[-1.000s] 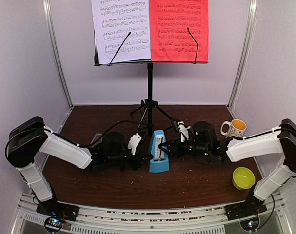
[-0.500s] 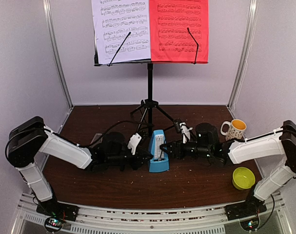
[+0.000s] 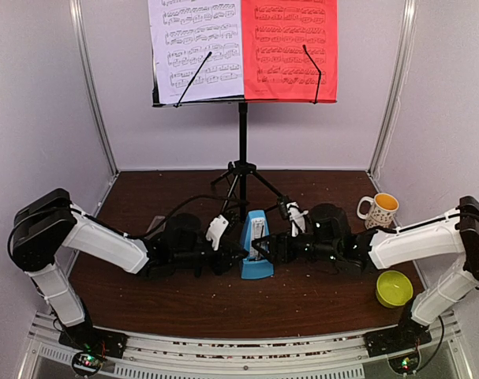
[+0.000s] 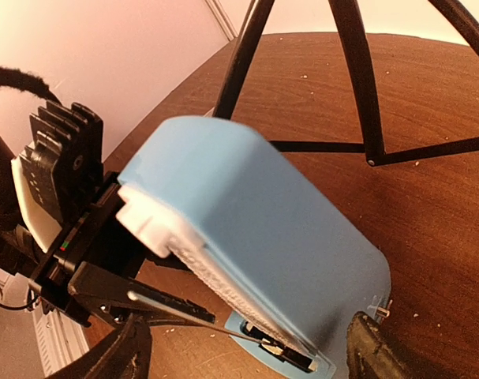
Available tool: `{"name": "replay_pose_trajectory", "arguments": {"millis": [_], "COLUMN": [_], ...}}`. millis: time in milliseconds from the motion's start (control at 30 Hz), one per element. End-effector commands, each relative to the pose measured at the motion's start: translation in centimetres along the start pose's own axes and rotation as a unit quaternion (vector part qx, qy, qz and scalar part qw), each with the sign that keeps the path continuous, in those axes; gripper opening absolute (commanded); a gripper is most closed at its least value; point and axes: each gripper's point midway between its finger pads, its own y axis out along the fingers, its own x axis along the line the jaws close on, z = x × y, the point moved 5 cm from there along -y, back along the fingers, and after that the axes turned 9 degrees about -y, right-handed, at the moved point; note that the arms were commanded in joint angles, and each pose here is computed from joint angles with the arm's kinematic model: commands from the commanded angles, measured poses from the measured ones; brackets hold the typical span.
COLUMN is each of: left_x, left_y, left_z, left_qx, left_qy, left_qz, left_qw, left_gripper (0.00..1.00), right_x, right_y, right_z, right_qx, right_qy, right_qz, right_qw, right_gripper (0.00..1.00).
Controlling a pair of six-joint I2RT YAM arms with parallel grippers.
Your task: Set up the instrument practice props
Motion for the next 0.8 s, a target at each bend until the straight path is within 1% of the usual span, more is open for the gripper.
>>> {"name": "replay_pose_trajectory", "arguments": {"millis": [0, 100, 167, 467, 667, 767], "left_x": [-0.9, -0.8, -0.9, -0.4, 0.0, 0.3], "left_y": [-1.3, -1.9, -2.5, -4.9, -5.6, -5.7], "left_z": [-2.2, -2.6, -3.0, -4.3, -4.8, -4.8], "left_qx": [-0.053, -0.063, -0.071, -0.091, -0.095, -0.087], "left_qy": [0.006, 0.002, 0.001, 0.01, 0.014, 0.017], "left_qz": [0.008, 0.002, -0.003, -0.047, -0.073, -0.089], "left_qw": [0.999, 0.998, 0.997, 0.995, 0.993, 0.992], "left_gripper": [0.45, 0.53, 0.56, 0.6, 0.61, 0.62], "right_x": [0.7, 0.3, 0.0, -1.7, -3.6, -5.2], "right_y": [-0.8, -0.9, -1.0, -1.3, -2.7, -3.7], "right_z": [-2.0, -2.1, -2.3, -3.0, -3.1, -2.7], "right_qx": [-0.031, -0.031, -0.031, -0.029, -0.026, -0.021], "right_qy": [-0.012, -0.01, -0.011, -0.012, -0.014, -0.01], "right_qz": [0.051, 0.073, 0.089, 0.133, 0.166, 0.186], "right_qw": [0.998, 0.997, 0.995, 0.991, 0.986, 0.982], "right_gripper": [0.88, 0.88, 0.88, 0.86, 0.86, 0.86]}}
